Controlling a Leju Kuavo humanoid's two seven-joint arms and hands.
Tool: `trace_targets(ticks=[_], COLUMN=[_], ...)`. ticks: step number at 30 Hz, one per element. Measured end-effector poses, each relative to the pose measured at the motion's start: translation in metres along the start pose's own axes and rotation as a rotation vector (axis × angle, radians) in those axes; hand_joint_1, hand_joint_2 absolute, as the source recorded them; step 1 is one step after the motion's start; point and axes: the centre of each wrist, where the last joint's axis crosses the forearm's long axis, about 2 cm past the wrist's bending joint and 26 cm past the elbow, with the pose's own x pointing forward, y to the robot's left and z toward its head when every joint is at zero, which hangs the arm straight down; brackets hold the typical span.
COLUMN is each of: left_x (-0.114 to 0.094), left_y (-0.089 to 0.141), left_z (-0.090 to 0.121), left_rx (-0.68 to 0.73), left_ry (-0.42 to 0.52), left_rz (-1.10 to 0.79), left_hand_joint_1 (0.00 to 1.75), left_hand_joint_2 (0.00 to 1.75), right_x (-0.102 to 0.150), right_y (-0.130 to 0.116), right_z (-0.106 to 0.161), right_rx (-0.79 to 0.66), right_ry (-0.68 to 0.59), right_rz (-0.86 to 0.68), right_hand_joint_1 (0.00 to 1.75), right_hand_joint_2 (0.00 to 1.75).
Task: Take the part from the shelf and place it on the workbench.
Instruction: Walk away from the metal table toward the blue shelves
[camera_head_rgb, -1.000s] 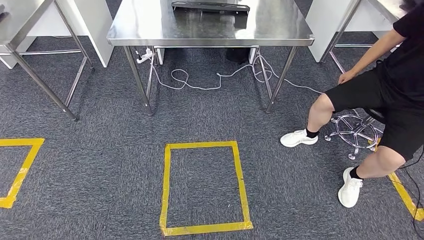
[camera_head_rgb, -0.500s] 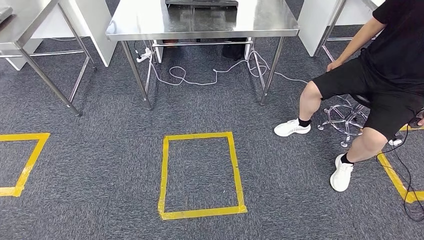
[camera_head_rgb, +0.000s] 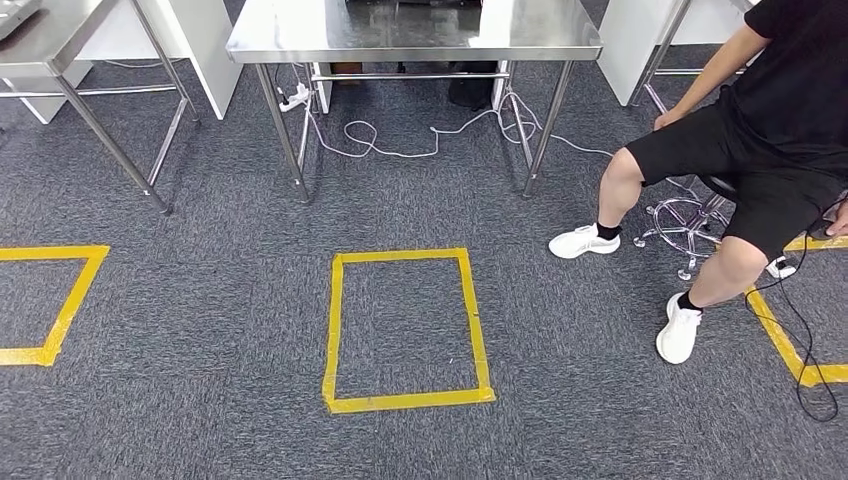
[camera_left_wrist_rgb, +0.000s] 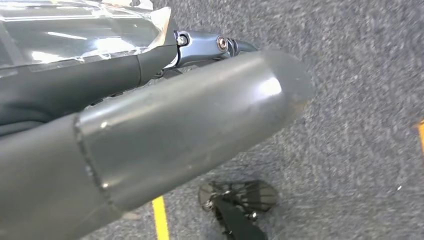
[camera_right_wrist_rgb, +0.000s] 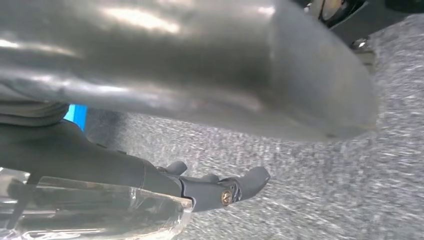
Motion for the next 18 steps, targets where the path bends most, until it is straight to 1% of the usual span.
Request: trace_targets(ticks=[18], left_x=[0.0006], left_y=[0.0003], left_z=[-0.0004], left_rx=[0.004], left_ry=[0.002], left_rz=[-0.007], left_hand_joint_1=[0.0], left_hand_joint_2=[0.0], right_x=[-0.0007], right_y=[0.0018], right_z=[0.0005], right_rx=[0.002], right_ry=[0.006], right_rz=[-0.006], right_hand_joint_1=[0.0], right_hand_joint_2=[0.0])
